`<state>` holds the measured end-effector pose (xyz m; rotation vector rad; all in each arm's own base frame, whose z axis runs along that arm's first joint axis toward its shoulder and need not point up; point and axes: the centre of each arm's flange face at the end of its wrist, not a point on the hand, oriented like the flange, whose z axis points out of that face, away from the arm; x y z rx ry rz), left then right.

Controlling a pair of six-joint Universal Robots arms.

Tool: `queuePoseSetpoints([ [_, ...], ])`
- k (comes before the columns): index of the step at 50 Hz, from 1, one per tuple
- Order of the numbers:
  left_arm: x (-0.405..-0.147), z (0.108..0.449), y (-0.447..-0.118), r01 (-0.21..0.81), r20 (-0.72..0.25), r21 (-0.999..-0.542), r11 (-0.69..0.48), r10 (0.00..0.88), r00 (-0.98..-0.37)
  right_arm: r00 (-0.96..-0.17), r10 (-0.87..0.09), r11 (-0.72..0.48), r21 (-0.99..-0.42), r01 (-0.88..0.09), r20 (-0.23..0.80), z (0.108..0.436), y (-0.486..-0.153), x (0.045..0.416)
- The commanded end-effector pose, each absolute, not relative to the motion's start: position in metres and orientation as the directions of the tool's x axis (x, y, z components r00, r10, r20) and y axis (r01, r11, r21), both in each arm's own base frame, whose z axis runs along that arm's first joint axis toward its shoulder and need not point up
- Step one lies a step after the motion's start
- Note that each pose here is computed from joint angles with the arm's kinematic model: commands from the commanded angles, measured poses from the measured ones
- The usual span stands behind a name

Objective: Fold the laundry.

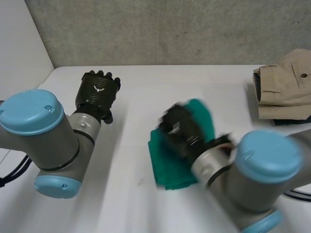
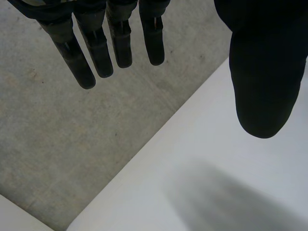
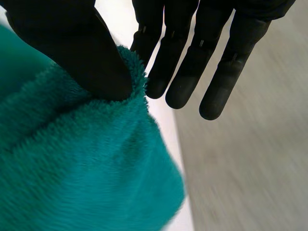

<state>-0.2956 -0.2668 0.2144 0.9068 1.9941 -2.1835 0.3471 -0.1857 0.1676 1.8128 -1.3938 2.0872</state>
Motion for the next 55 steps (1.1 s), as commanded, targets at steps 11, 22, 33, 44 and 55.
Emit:
queuePoseSetpoints([
  [11,-0.332,0.242,-0.237,0.224,-0.297,-0.951,-0.212,0.438,-0.848,-0.631,-0.592,-0.296,-0.863,-0.409,0.502,0.213,-0.207,0.305],
  [22,-0.379,0.213,-0.189,0.23,-0.269,-0.963,-0.142,0.594,-0.758,-0.798,-0.584,0.204,-0.925,-0.322,0.149,0.191,-0.261,0.27],
  [33,-0.366,0.151,-0.184,0.462,-0.335,-0.883,0.081,0.58,-0.742,-0.716,-0.698,0.367,-0.848,-0.383,0.021,0.149,-0.268,0.285],
  [44,-0.356,0.147,-0.192,0.505,-0.345,-0.852,0.138,0.578,-0.74,-0.736,-0.654,0.325,-0.815,-0.48,0.173,0.142,-0.276,0.276],
  [55,-0.369,0.247,-0.204,0.284,-0.264,-0.956,-0.08,0.656,-0.707,-0.691,-0.6,-0.004,-0.865,-0.502,0.404,0.193,-0.234,0.272],
])
